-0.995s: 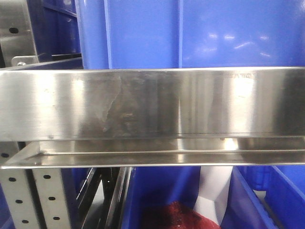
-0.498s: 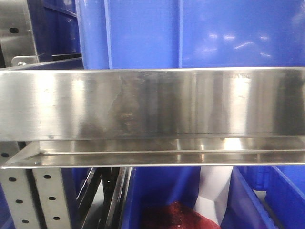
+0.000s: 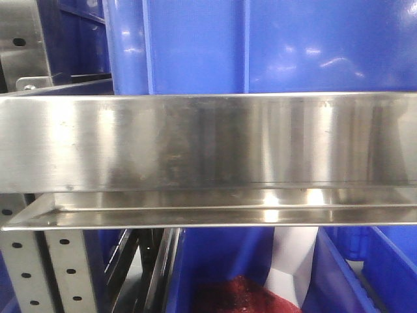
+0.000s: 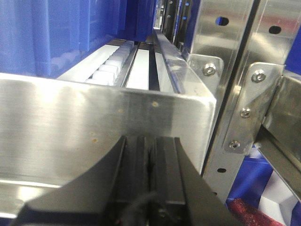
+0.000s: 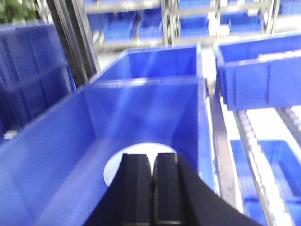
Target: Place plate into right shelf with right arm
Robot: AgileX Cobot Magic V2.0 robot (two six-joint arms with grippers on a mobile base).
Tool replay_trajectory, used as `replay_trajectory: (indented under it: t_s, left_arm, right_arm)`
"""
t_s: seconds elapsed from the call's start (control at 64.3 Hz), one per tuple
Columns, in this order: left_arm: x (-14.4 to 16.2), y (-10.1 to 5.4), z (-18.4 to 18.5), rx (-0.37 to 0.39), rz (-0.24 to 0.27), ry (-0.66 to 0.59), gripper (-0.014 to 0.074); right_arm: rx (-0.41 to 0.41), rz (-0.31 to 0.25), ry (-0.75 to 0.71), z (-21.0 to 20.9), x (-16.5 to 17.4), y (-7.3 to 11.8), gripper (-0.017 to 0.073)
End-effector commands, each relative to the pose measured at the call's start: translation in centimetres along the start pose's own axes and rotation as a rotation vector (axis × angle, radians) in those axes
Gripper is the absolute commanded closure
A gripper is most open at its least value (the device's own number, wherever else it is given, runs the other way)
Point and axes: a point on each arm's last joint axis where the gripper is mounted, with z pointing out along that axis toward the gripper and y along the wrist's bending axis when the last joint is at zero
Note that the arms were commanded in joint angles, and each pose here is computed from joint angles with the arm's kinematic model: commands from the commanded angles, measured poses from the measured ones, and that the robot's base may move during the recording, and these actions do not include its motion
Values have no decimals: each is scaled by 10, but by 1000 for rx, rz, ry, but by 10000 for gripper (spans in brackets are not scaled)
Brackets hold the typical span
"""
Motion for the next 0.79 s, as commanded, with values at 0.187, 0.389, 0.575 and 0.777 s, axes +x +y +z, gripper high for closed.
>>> replay_trajectory:
  t_s: [0.187,0.389,0.575,0.777]
  left_arm:
    - [-5,-1,0,10,-6,-84,640]
    - [-5,-1,0,10,-6,-84,640]
    - [-5,-1,0,10,-6,-84,640]
    - [-5,-1,0,10,-6,-84,640]
  right_arm:
    - [20,-54,-106,-6,-14,-1,505]
    - [80,-220,-230,0,-10,-7,505]
    - [81,-286,-360,-6,13,-12,505]
    - [174,-245,-347,-6,52,-29,505]
